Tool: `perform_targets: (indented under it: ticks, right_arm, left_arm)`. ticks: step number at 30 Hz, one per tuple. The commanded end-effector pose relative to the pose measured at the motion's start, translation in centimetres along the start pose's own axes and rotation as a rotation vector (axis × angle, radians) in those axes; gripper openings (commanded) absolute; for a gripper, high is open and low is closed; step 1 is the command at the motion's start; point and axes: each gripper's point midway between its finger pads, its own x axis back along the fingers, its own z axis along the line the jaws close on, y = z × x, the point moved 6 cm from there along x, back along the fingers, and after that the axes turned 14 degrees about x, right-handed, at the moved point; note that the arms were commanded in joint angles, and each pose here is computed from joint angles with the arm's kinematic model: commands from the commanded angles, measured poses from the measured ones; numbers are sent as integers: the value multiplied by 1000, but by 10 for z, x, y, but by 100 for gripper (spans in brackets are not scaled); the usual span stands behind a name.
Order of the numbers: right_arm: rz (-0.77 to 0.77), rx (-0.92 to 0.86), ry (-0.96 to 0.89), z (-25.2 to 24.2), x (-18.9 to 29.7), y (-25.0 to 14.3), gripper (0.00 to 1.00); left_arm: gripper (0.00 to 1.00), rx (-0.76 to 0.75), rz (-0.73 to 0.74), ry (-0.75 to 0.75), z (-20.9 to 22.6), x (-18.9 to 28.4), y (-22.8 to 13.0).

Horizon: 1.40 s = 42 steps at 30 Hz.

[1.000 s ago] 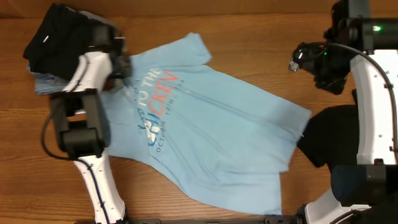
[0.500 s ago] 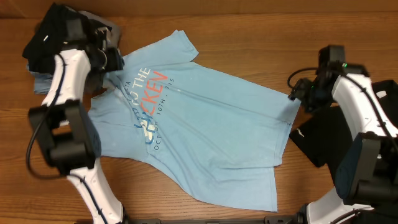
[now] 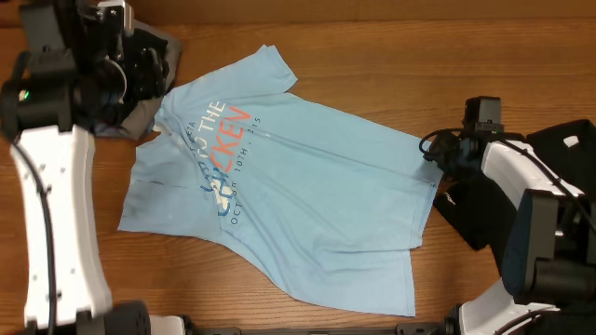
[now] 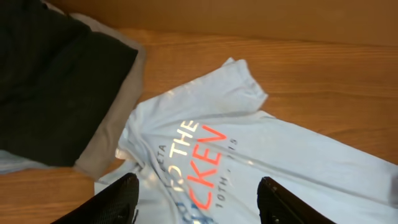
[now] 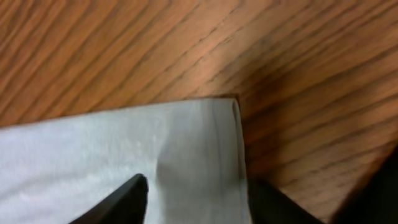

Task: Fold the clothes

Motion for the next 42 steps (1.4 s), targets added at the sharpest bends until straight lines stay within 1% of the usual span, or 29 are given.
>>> perform_targets:
  ticks: [1, 3, 5, 6, 8, 10, 16, 19, 20, 21, 22, 23, 25, 27, 29, 32, 33, 35, 38, 42]
  right_arm:
    - [37, -17, -19, -4, -15, -7, 49]
    - [48, -18, -23, -5, -21, -9, 39]
    - [35, -18, -20, -4, -24, -6, 16]
    - [17, -18, -16, -4, -24, -3, 11]
    - [-47, -26, 0, -5, -21, 13, 4]
    - [-111, -36, 16, -6, -15, 32, 4]
    - [-395, -72, 63, -17, 25, 112, 4]
    - [-493, -73, 94, -19, 45, 138, 4]
    - [-528, -52, 122, -16, 52, 147, 4]
    - [-555, -39, 146, -13, 58, 153, 7]
    - [-570, -34, 157, -12, 61, 156, 21]
    - [-584, -24, 181, -9, 65, 160, 53]
    - [-570, -12, 211, -6, 68, 161, 73]
    - [-537, 10, 230, -6, 69, 157, 87]
    - [-493, 22, 236, -9, 73, 152, 95]
    - [-422, 42, 198, -20, 90, 141, 97]
    - [-393, 39, 189, -23, 96, 135, 94]
    - [-315, 0, 173, -31, 106, 120, 84]
    - [-129, -63, 146, -40, 105, 84, 68]
    - [128, -119, 106, -46, 88, 35, 57]
  left_arm:
    - [64, -31, -30, -26, -12, 30, -5]
    - [64, -30, -24, -26, -14, 39, -10]
    - [63, -26, -13, -23, -15, 46, -16]
    - [63, -24, -7, -22, -15, 48, -18]
    - [62, -19, 7, -18, -14, 50, -22]
    - [61, -10, 20, -16, -14, 50, -24]
    - [59, 8, 40, -11, -13, 50, -28]
    - [59, 7, 41, -12, -14, 50, -28]
    - [59, 6, 42, -13, -14, 49, -28]
    - [60, 5, 43, -14, -15, 49, -28]
    - [60, 5, 43, -14, -15, 49, -28]
    - [59, 4, 44, -14, -15, 49, -29]
    - [60, 6, 51, -12, -15, 49, -30]
    - [62, 9, 62, -1, -13, 49, -32]
    - [68, 9, 71, 32, -9, 49, -34]
    - [70, 9, 86, 109, 0, 50, -38]
    - [70, 6, 94, 123, 2, 51, -40]
    - [72, -3, 112, 129, 3, 51, -43]
    - [72, -3, 127, 131, 3, 51, -46]
    - [74, -4, 122, 132, 3, 51, -45]
